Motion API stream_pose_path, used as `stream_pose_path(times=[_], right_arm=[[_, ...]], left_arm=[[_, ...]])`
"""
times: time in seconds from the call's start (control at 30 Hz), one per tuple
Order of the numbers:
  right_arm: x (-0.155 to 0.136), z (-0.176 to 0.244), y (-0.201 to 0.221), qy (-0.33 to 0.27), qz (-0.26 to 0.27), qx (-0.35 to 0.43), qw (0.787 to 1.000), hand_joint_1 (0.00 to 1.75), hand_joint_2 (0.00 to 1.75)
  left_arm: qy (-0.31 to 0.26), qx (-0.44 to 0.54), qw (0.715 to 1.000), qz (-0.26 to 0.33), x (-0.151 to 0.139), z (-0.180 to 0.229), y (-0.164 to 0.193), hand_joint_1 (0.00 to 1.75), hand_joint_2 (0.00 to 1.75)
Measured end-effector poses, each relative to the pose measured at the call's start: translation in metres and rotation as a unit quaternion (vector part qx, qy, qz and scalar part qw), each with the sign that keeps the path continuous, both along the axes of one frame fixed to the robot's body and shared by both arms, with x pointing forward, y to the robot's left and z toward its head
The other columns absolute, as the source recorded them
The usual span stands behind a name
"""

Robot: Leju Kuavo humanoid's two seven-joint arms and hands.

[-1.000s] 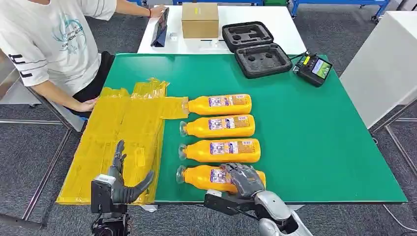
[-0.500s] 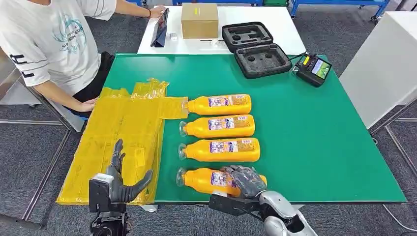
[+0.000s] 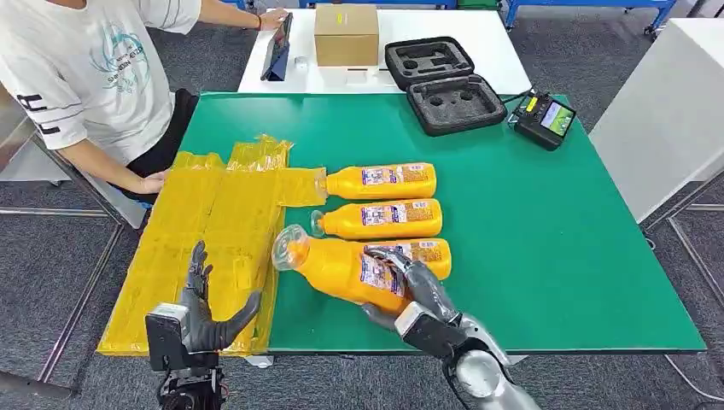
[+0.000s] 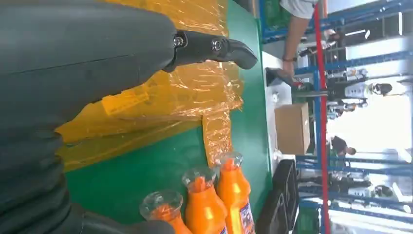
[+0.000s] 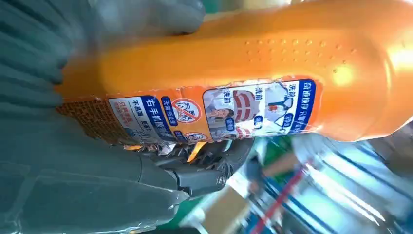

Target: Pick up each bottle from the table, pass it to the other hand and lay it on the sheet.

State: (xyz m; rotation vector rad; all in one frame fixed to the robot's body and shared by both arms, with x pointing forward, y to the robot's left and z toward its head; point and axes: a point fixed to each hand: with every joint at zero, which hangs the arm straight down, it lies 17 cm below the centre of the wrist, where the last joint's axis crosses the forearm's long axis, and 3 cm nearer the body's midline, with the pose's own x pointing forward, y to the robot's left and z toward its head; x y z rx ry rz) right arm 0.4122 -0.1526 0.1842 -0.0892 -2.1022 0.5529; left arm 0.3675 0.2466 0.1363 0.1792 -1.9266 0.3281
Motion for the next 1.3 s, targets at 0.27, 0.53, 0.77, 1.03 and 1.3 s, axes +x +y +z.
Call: stream_pose_path(times=[0.27, 0.53, 0.77, 1.03, 1.3], right_arm=[[0.007, 0.032, -0.017, -0.043, -0.039, 0.075, 0.995, 1.75, 1.75], [0.001, 0.002, 0.0, -0.012, -0.013, 0.124, 0.992, 1.75, 1.75], [0.003, -0.019, 0.036, 0.037, 0.016, 0.155, 0.987, 1.75, 1.75], [0.002, -0.027, 0.065, 0.062, 0.04, 0.166, 0.983, 1.75, 1.75], [-0.01, -0.034, 0.104, 0.082, 0.079, 0.144, 0.983, 1.75, 1.75]], left_arm=[[-0.004, -0.08, 0.996, -0.049, 0.001, -0.003, -0.008, 0.0, 1.75], [-0.034, -0.175, 0.957, -0.227, -0.008, 0.018, -0.081, 0.0, 1.75], [-0.038, -0.193, 0.937, -0.288, -0.014, 0.028, -0.115, 0.0, 1.75], [-0.036, -0.184, 0.932, -0.309, -0.01, 0.031, -0.129, 0.0, 1.75], [-0.024, -0.176, 0.929, -0.325, 0.0, 0.023, -0.14, 0.0, 1.75]])
